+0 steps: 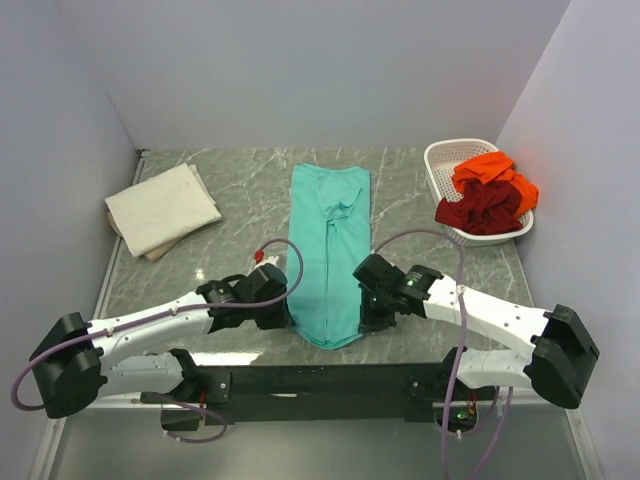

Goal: Fold and stack the t-shirts
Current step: Fold the tshirt

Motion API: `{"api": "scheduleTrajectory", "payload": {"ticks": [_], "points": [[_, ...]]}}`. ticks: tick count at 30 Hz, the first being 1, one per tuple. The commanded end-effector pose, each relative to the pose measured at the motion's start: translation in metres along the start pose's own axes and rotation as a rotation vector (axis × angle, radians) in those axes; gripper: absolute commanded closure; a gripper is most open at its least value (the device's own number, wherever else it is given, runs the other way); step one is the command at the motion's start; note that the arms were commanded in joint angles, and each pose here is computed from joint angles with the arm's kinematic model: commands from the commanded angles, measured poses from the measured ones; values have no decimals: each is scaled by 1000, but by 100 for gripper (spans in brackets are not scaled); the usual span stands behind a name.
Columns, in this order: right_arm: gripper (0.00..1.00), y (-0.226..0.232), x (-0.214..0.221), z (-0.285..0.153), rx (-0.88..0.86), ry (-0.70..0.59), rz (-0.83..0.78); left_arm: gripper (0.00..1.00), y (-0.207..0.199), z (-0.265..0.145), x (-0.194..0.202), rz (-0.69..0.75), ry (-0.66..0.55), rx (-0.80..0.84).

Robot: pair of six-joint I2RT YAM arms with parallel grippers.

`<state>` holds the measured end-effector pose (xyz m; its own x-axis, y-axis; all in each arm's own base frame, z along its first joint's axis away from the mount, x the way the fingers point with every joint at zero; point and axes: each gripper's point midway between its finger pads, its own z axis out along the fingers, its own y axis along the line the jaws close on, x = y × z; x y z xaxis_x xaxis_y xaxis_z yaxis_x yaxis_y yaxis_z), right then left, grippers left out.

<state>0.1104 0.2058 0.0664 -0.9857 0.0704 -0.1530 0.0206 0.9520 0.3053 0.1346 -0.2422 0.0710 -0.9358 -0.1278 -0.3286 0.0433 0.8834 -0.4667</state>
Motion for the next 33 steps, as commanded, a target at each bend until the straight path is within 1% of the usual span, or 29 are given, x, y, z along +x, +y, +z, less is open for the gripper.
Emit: {"api": "scheduleTrajectory", "payload": {"ticks": [1, 7, 11, 15, 17, 18, 20, 22, 23, 24, 26, 27, 29, 30, 33], "points": [[100, 3, -28, -16, 57, -91, -17, 100, -8, -8, -23, 44, -77, -26], [100, 6, -55, -16, 82, -128, -16, 100, -16, -4, -48, 63, -127, -27], [100, 12, -84, -21, 71, -172, -13, 100, -16, 0, -69, 53, -155, -27], [100, 8, -118, -23, 80, -210, 22, 100, -17, 3, -94, 36, -194, -20], [100, 14, -135, -28, 65, -239, 19, 100, -21, 5, -112, 34, -229, 8], [100, 10, -142, -25, 76, -237, 29, 100, -24, 9, -116, 34, -223, 24], [100, 14, -157, -27, 71, -261, 16, 100, -27, 12, -133, 43, -249, 39], [100, 9, -169, -21, 90, -256, 12, 100, -26, 19, -150, 54, -259, 23], [100, 14, -181, -25, 81, -280, 9, 100, -25, 21, -156, 58, -264, 16], [100, 11, -188, -18, 100, -271, 9, 100, -27, 26, -166, 61, -277, 17], [100, 9, -209, -20, 105, -296, 9, 100, -23, 30, -184, 63, -297, 16], [100, 6, -215, -13, 127, -286, 10, 100, -24, 35, -195, 64, -311, 16], [100, 4, -238, -16, 126, -315, 13, 100, -21, 40, -210, 70, -313, 26], [100, 0, -243, -8, 137, -299, 17, 100, -23, 44, -221, 81, -323, 28], [100, -5, -268, -1, 149, -303, 19, 100, -21, 53, -242, 77, -331, 31]]}}
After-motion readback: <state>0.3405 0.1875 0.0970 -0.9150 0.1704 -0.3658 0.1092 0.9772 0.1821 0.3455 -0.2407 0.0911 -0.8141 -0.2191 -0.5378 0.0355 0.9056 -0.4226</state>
